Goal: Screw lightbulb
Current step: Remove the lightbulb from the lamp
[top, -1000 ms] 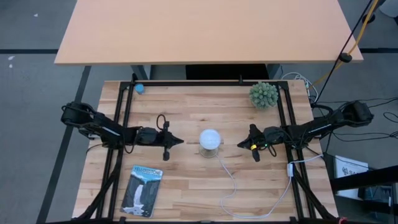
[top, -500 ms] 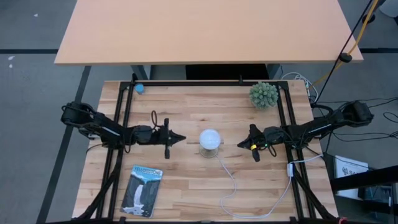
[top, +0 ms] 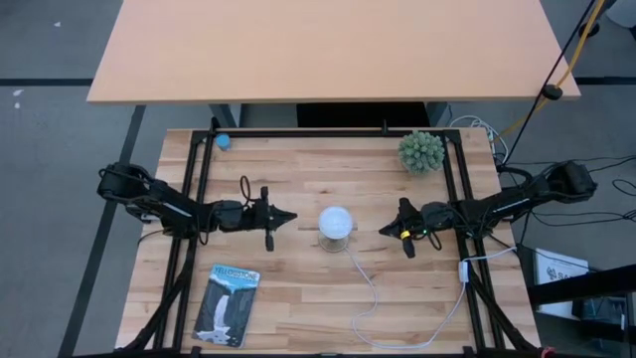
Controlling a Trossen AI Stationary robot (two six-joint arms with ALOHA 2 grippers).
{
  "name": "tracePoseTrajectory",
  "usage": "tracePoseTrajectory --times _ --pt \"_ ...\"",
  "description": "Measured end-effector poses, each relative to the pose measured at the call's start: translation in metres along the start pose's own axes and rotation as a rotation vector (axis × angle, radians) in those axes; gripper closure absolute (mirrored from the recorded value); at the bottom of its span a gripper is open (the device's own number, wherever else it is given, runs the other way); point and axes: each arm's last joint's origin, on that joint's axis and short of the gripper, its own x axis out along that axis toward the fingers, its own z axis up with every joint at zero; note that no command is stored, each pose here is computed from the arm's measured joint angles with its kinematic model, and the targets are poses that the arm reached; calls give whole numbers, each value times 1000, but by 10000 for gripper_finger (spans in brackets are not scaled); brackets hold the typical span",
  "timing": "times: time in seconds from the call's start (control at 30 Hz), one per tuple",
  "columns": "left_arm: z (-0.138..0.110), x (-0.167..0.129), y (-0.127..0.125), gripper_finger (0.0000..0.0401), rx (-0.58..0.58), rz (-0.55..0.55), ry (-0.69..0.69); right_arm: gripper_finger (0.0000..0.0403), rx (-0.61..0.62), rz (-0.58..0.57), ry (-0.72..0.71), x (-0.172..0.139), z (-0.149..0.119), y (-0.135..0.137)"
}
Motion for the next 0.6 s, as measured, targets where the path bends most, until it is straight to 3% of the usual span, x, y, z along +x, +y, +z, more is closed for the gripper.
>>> tracePoseTrajectory --times 0.2,0.6 --pt "7 13 -4 401 11 -18 59 403 5 11 -23 0 2 1" --pt "6 31 -5 401 21 -11 132 403 -21 96 -250 1 23 10"
